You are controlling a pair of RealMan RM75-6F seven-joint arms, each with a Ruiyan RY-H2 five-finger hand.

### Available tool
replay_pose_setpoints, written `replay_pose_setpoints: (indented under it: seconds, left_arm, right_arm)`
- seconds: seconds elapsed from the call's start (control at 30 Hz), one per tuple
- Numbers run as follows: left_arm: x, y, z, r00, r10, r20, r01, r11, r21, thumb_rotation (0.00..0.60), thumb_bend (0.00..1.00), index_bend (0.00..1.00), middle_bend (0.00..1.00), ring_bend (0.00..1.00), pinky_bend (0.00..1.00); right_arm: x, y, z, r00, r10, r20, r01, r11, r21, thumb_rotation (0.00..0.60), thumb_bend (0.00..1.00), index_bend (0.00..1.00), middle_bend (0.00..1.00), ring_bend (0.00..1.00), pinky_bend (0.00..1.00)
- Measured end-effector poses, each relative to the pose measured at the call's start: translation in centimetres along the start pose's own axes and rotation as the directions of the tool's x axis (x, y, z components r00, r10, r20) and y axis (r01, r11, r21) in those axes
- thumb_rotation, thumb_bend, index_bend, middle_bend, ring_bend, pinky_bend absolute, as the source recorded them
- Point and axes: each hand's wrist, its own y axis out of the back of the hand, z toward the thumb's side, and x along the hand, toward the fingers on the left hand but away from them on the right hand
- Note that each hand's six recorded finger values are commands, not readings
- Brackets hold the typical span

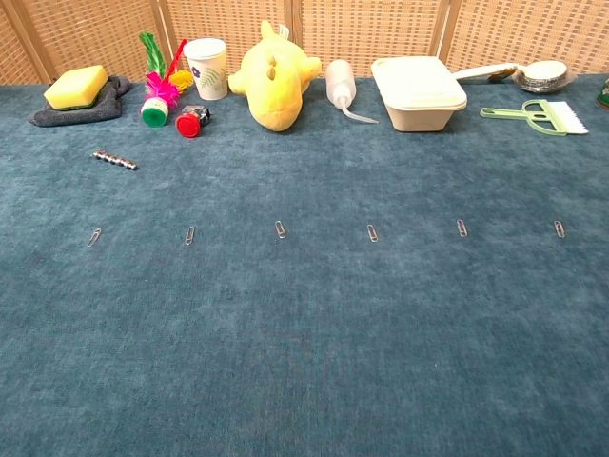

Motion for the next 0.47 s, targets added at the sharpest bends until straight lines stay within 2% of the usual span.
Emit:
replay_pose_setpoints:
  seconds: [0.1, 0.47]
  left_arm:
    - [-1.20, -0.53, 0.05, 1.000, 0.008, 0.003, -0.008, 1.000, 0.006, 0.475, 0.49, 0.15, 0.30, 0.29, 0.40]
    - [-1.02, -1.12, 0.82, 1.000, 0.001, 0.003, -0.001, 1.000, -0.013, 0.476, 0.49, 0.16, 0.30, 0.29, 0.40]
  right_arm:
    - [0.13, -0.24, 0.00, 1.000, 0.002, -0.004, -0.002, 1.000, -0.005, 0.600, 0.39, 0.05, 0.10, 0.04, 0.13]
    - [0.18, -0.79, -0.10, 1.000, 0.001, -0.011, -0.001, 1.000, -0.025, 0.600, 0.39, 0.06, 0.10, 0.04, 0.13]
